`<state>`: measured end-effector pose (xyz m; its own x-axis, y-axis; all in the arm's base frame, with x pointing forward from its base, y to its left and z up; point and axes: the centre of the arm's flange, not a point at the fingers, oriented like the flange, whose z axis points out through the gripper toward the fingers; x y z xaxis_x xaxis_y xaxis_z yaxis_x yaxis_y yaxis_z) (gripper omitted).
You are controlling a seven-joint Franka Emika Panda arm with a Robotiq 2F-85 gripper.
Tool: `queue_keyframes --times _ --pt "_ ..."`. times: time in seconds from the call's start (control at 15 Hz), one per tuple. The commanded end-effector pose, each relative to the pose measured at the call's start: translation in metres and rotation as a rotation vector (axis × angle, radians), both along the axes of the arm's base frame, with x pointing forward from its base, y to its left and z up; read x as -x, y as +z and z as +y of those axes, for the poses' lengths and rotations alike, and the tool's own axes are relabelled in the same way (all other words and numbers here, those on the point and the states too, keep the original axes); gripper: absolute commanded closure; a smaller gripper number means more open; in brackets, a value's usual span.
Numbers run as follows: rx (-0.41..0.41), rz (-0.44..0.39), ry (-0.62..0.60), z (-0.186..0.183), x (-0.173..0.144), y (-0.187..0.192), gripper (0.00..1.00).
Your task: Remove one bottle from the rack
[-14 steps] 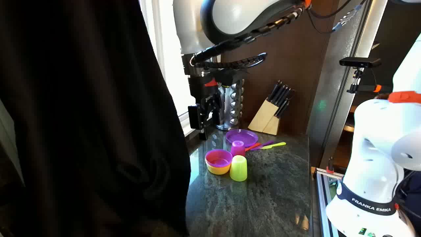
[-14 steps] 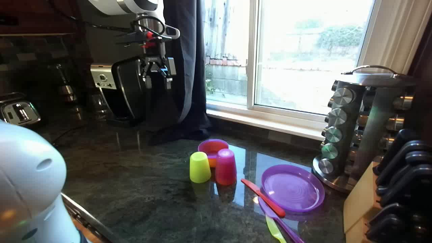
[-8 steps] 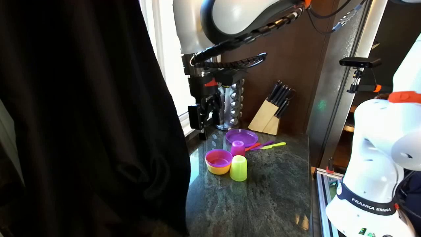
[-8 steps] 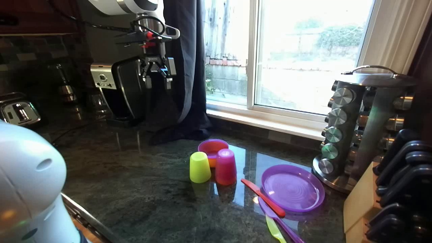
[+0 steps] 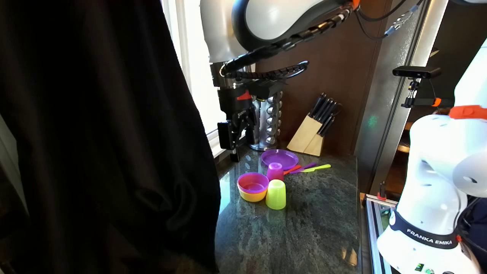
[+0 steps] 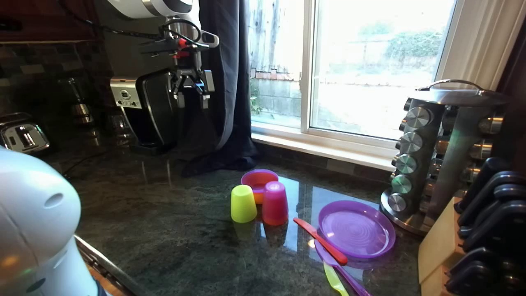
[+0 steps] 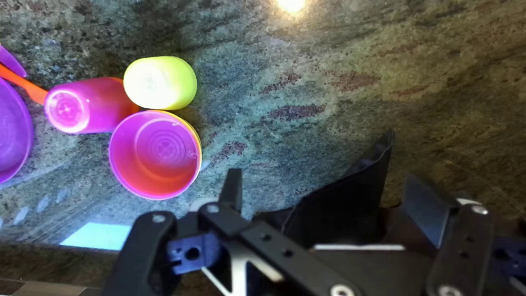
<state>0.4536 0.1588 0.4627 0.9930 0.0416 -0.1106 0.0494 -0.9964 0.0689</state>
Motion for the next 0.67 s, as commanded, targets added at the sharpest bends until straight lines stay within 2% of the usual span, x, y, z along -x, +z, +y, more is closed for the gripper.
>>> queue_keyframes --times 0.0,0.27,0.6 --pt "0.002 -0.025 -0.021 -0.012 0.004 0.004 0.0" --pt "-0.011 -0.114 -0.189 -0.087 0.025 0.019 0.0" --pt "-0.01 -0.179 -0.448 -0.204 0.074 0.027 0.0"
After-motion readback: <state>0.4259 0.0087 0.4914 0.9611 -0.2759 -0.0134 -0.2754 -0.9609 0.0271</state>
